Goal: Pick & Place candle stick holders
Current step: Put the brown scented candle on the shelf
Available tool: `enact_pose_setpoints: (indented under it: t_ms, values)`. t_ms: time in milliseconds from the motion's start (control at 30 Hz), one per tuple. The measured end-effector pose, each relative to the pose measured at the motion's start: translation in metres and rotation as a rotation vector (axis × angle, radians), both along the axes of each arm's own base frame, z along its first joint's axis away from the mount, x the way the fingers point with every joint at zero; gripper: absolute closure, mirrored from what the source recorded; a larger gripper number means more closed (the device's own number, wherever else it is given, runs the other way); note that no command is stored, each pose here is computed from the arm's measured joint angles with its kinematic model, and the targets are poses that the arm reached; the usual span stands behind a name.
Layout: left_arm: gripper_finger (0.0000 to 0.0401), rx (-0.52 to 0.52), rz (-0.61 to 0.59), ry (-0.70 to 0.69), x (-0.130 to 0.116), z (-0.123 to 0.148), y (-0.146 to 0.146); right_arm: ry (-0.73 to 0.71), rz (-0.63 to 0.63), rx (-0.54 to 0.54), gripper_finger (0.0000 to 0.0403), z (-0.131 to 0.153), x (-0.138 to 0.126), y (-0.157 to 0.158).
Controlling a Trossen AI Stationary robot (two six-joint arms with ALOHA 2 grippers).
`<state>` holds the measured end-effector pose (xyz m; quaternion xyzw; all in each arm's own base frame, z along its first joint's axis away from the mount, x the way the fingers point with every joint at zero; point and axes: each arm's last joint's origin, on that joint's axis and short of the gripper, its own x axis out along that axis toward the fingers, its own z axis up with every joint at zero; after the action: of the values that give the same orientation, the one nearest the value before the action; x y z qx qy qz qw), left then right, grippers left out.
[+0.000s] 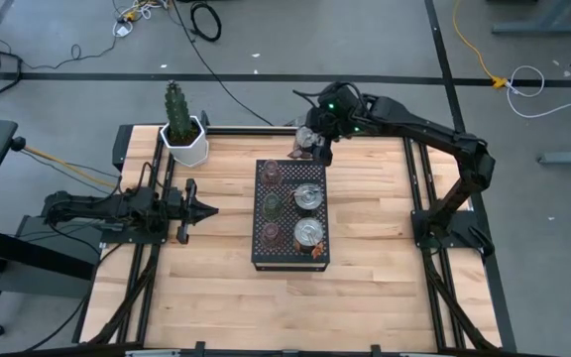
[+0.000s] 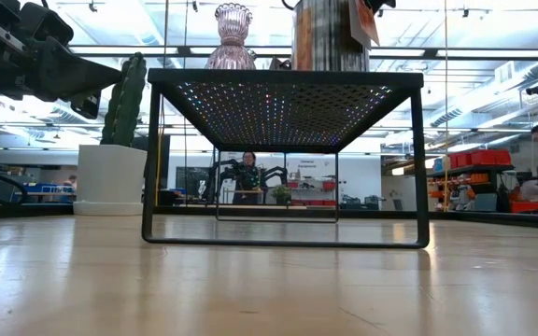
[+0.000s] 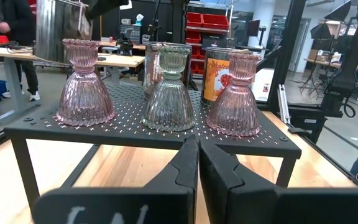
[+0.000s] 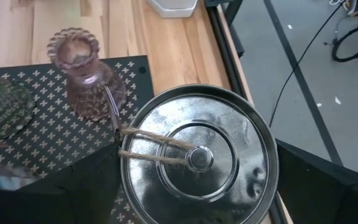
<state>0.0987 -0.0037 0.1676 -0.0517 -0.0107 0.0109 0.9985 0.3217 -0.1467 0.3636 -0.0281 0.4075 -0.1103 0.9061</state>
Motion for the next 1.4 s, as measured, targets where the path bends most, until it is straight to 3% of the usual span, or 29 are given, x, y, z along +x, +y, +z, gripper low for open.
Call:
enact_pose_setpoints:
  t_ms: [600,833,1167,1400]
  values:
    - [0.0383,0.000,0.000,0.000,0.000,0.000,0.000,0.049,0.070,0.001,0.0035,0.003,-0.005,0.015]
    - [0.0383,0.000,0.000,0.000,0.000,0.000,0.000,-0.077,0.123,-0.014,0.0035,0.024,-0.027,0.034]
    - [0.0383,0.000,0.000,0.000,0.000,0.000,0.000,-0.156,0.152,0.020,0.0035,0.011,-0.071,0.058]
    - [0.0383,0.000,0.000,0.000,0.000,0.000,0.000,-0.182,0.132,0.039,0.0035,0.014,-0.087,0.064]
